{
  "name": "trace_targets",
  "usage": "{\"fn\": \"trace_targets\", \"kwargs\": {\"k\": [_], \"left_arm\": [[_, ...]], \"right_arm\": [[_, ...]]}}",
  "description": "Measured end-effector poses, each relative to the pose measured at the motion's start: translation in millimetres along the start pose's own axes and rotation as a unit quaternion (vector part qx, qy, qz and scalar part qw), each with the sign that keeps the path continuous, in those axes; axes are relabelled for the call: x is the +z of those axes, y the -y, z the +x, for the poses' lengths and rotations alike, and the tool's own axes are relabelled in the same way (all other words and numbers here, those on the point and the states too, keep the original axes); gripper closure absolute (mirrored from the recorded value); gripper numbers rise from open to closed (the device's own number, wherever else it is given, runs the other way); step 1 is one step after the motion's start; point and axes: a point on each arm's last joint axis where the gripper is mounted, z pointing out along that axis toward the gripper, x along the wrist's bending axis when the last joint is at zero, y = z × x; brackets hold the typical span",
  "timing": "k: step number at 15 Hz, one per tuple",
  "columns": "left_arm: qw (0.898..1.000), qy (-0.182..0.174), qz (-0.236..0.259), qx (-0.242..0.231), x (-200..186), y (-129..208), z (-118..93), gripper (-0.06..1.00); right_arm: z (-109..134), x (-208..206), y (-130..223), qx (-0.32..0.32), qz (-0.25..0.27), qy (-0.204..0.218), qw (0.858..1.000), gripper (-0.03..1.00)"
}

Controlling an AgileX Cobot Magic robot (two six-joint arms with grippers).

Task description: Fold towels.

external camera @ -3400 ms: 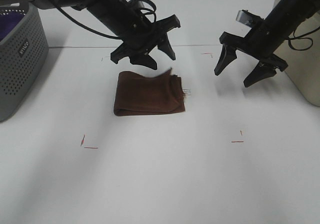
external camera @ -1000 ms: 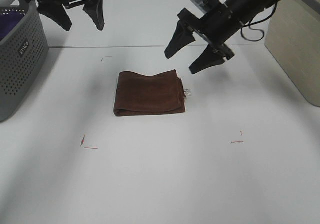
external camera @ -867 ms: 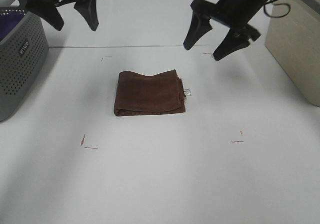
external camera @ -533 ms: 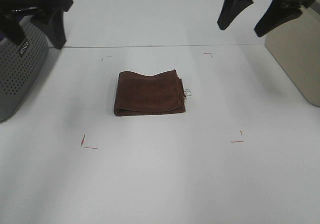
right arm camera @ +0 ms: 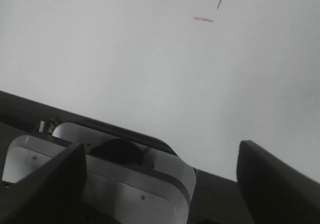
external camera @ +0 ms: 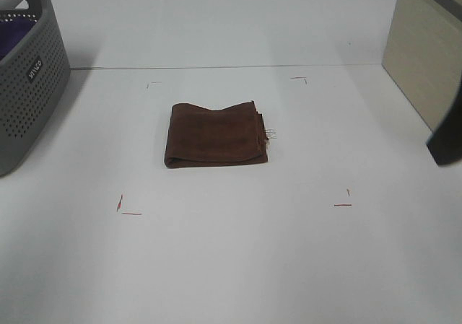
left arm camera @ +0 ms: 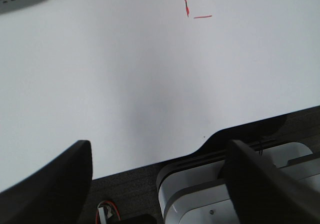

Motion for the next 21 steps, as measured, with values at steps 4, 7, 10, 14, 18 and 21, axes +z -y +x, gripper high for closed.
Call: {"fn": "trace_targets", "kwargs": {"k": [4,7,10,14,18,21], "left_arm": [[0.998,0.007,-0.070,0.007,-7.2,75.3,14.1,0.24],[0.991,0.016,-0.130,0.014,-3.4,109.3,20.3,0.24],[0.981,0.020,-0.188,0.048,-1.3,116.4,21.6,0.24],[0.976,0.018,-0.201,0.088,3.0,114.8,20.6,0.24],[0.973,0.035,-0.199,0.111,3.2,115.6,16.8,0.24],[0.968,0.057,-0.200,0.138,2.9,116.4,12.0,0.24]], "right_arm": [[-6.6,8.0,86.7,-0.014,-0.023,0.030,0.999,0.19],[-9.7,1.0,127.1,-0.014,-0.097,0.055,0.994,0.19],[-10.5,-9.4,145.5,-0.030,-0.203,0.072,0.976,0.19],[-10.8,-11.6,150.9,-0.034,-0.231,0.075,0.969,0.19],[-10.8,-11.7,150.8,-0.034,-0.232,0.075,0.969,0.19],[-10.8,-11.7,150.8,-0.034,-0.232,0.075,0.969,0.19]]}}
